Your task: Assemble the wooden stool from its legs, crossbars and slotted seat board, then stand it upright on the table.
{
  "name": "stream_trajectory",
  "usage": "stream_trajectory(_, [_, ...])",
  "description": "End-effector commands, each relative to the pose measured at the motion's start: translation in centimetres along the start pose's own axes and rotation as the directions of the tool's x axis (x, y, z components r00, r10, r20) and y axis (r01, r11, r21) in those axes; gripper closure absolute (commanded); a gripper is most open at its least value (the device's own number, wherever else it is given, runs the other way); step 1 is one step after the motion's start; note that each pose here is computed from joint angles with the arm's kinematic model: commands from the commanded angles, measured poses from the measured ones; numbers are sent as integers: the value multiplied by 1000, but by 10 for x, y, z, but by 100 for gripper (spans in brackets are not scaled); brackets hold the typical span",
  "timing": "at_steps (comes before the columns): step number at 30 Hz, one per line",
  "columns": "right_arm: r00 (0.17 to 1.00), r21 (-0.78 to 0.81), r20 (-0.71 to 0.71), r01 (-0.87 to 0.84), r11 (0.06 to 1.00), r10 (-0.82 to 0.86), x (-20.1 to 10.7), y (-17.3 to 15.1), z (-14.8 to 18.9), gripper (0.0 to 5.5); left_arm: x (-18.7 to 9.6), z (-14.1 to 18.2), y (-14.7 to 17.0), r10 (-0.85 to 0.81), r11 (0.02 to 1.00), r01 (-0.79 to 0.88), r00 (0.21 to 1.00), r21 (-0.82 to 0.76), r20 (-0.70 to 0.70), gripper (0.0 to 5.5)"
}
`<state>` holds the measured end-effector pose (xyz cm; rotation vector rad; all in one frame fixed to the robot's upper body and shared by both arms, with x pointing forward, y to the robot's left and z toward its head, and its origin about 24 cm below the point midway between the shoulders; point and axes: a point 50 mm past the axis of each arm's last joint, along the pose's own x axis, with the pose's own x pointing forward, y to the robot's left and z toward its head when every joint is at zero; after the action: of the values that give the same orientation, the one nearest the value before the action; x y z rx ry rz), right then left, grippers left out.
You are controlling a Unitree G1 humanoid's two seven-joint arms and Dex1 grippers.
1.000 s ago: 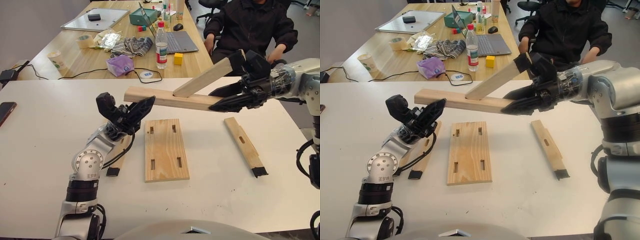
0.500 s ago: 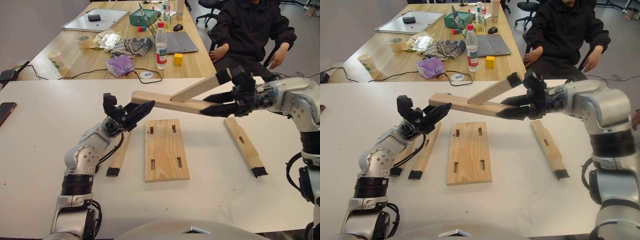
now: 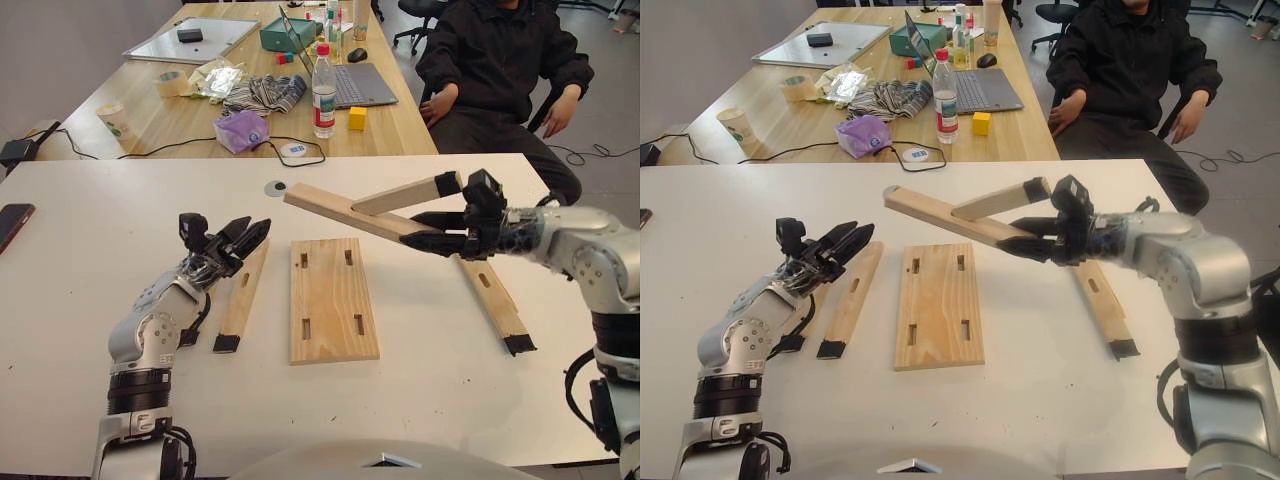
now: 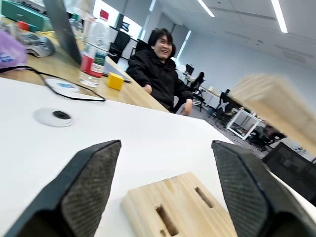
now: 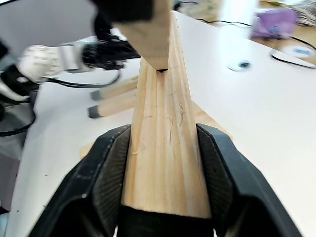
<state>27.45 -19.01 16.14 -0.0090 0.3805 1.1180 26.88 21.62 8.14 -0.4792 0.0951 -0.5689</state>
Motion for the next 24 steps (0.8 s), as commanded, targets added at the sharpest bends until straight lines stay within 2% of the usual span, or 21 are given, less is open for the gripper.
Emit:
stream_trajectory(1, [984, 36, -8, 179, 983, -179, 1, -1, -41, 348, -7, 9, -2, 39, 999, -40, 999, 25, 22, 214])
stream_trajectory(8, [913, 97, -108, 404, 909, -394, -6, 2, -107, 348, -4, 11, -8, 36, 999, -37, 999, 23, 30, 214])
stream_trajectory(11, [822, 112, -143, 567, 816, -551, -13, -4, -135, 348, -1, 11, -10, 29, 999, -29, 999, 16, 33, 214])
stream_trajectory(14, [776, 103, -192, 624, 775, -600, -12, 2, -157, 348, 2, 10, -10, 24, 1000, -24, 999, 13, 35, 214])
stream_trajectory(18, [786, 92, -242, 603, 793, -569, -12, 12, -167, 348, 1, 10, -10, 40, 999, -40, 998, 2, 54, 214])
stream_trajectory(19, [793, 93, -249, 591, 801, -556, -13, 12, -166, 319, 0, 7, -11, 48, 999, -48, 997, -4, 58, 214])
stream_trajectory(24, [805, 175, -261, 582, 794, -533, -20, 12, -158, 249, 1, 2, -14, 61, 998, -59, 995, -26, 79, 214])
